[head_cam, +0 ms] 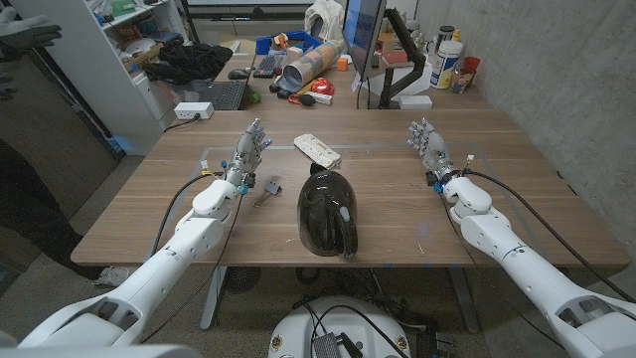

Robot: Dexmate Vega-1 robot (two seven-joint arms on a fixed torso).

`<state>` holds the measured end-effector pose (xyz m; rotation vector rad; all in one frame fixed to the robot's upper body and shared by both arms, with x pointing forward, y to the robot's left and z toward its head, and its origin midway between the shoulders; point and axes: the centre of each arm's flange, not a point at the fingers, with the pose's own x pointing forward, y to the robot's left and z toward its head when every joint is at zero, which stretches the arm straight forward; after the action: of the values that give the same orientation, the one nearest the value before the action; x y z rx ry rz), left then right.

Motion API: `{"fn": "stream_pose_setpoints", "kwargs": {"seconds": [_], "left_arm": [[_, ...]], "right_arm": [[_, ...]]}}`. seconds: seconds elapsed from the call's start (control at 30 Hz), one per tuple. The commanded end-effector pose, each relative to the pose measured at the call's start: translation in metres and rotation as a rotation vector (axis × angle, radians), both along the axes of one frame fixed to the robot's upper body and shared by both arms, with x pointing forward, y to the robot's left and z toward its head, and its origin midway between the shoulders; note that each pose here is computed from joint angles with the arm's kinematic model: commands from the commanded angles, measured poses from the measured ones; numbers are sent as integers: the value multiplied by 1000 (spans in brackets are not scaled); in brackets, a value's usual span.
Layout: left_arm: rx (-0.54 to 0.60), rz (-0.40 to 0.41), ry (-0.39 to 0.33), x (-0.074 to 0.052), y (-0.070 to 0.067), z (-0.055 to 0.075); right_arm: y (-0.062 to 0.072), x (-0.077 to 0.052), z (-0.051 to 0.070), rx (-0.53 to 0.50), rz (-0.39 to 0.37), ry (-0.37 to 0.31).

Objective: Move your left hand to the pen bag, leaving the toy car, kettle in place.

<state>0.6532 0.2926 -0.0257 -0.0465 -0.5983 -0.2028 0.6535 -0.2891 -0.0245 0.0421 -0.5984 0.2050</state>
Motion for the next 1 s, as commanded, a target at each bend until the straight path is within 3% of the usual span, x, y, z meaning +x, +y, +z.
{"fn": "stream_pose_setpoints", "kwargs": {"seconds": [0.03, 1.0], "left_arm": [[5, 1, 1, 2, 3, 1], [85, 86, -68, 3, 22, 33]], "right_arm": [[1, 2, 0, -8, -5, 3], [2, 3, 1, -9, -8, 6]]}}
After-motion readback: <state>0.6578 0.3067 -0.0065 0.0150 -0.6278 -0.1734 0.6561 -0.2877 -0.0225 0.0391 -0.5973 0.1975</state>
